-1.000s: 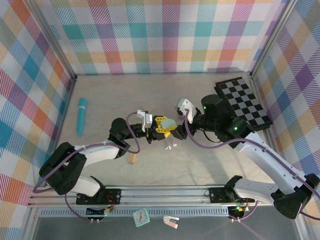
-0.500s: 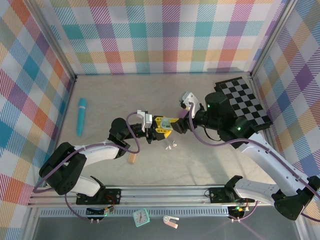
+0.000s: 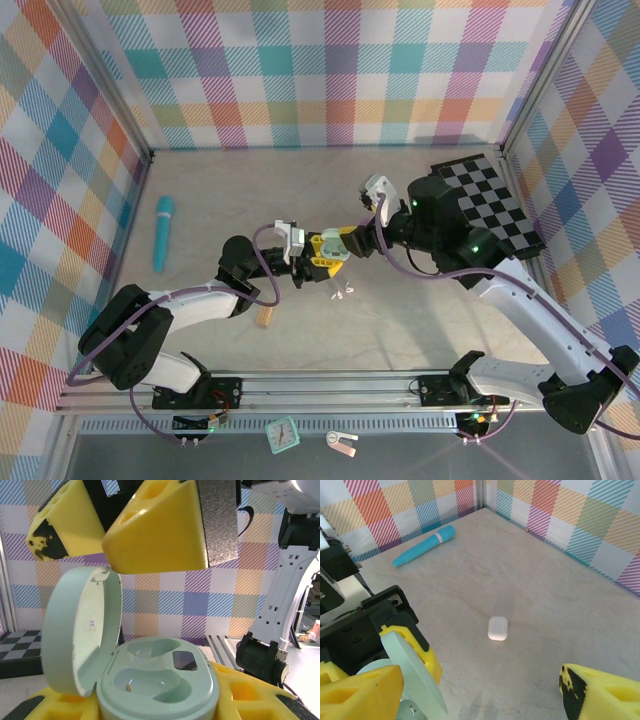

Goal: Insert wireless bluetooth earbuds into charging case

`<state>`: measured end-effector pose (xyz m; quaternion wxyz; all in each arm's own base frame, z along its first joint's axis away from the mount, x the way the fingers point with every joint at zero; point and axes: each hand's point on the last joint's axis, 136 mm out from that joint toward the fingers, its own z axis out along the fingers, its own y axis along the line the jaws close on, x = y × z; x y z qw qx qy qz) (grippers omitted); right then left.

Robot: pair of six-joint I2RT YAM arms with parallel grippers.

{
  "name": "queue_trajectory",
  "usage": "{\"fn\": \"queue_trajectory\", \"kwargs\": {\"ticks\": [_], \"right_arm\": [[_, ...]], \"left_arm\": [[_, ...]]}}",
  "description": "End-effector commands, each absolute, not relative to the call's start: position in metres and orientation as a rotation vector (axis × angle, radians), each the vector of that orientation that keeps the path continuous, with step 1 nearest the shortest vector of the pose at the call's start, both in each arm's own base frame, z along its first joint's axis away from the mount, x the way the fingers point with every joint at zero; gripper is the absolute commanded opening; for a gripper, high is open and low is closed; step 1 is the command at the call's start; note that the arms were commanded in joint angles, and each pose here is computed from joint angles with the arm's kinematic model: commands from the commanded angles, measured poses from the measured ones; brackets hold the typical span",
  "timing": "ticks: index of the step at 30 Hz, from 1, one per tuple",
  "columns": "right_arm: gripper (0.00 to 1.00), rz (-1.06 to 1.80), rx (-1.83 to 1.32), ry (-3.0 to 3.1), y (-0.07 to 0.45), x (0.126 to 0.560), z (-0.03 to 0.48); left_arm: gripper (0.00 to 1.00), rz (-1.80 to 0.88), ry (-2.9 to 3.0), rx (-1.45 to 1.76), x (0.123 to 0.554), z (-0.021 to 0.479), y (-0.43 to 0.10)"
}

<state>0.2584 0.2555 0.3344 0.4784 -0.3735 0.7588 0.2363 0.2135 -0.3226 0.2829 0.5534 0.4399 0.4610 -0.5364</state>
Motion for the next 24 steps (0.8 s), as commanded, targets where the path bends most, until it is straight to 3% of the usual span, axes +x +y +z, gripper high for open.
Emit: {"fn": "queue_trajectory", "kwargs": {"ticks": [1,6,15,24], "right_arm": [[0.81,0.557,-0.901,1.893,0.253,0.264,0.329],[0.8,0.625,-1.098,1.769,0.265,0.241,0.326],[0.76,0.567,-1.172,1.729,0.265,0.242,0.317],[0.4,0.584,-1.204,1.704,0.269,0.24,0.317]], "left_arm": [[0.32,-1.262,0.931,1.091,0.194,0.308,-0.319],[0.32,-1.267,0.932,1.089,0.194,0.309,-0.319],[0.32,-1.278,0.922,1.094,0.194,0.314,-0.321],[0.32,-1.29,0.927,1.102,0.196,0.312,-0.323]]}}
